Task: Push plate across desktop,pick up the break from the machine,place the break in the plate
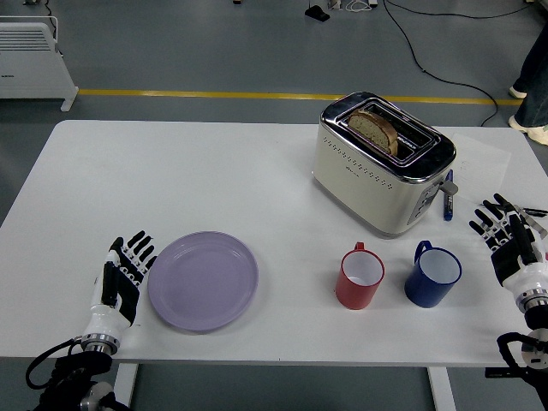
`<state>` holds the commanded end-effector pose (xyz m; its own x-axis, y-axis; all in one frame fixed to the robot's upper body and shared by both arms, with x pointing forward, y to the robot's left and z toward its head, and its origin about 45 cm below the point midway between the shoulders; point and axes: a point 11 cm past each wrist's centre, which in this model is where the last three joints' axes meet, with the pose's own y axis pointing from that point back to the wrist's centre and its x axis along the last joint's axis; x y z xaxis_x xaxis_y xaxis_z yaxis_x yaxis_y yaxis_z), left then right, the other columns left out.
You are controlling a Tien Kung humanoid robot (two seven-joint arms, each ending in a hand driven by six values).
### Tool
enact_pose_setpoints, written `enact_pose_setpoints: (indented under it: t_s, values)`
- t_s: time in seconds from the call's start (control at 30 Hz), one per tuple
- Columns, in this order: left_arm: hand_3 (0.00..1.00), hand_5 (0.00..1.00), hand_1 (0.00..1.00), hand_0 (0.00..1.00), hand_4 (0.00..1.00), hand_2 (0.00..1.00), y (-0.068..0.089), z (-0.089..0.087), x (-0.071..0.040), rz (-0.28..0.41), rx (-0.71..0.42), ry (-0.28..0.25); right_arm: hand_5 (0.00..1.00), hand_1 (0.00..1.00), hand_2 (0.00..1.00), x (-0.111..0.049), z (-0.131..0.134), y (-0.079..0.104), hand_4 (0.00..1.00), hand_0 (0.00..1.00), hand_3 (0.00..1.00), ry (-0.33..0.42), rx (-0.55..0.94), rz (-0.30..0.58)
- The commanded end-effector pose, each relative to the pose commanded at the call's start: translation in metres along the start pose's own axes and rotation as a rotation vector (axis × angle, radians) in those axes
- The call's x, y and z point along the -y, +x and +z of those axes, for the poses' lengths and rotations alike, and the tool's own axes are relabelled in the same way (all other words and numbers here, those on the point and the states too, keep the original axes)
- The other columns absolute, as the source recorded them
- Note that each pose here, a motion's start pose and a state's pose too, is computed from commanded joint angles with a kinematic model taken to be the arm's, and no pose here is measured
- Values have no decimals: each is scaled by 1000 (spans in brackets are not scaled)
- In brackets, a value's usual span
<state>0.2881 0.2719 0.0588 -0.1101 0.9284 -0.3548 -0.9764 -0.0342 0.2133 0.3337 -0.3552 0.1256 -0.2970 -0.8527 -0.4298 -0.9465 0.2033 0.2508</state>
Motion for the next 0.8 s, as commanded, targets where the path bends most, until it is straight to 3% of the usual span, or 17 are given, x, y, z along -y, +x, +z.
enact_pose_setpoints:
  t_s: [0.5,0.67,0.8]
  values:
    - [791,998,824,796,576,842,-34,-5,15,-123,-43,42,508,735,754,1,-1,-1,490,761,739,3,3,-2]
    - [789,998,821,793,574,836,-40,-9,16,-145,-48,60,508,735,755,1,-1,-2,490,761,739,4,4,-3]
    - [785,998,820,793,574,834,-46,-4,15,-160,-46,43,508,735,755,1,-1,-4,490,761,738,5,4,-6]
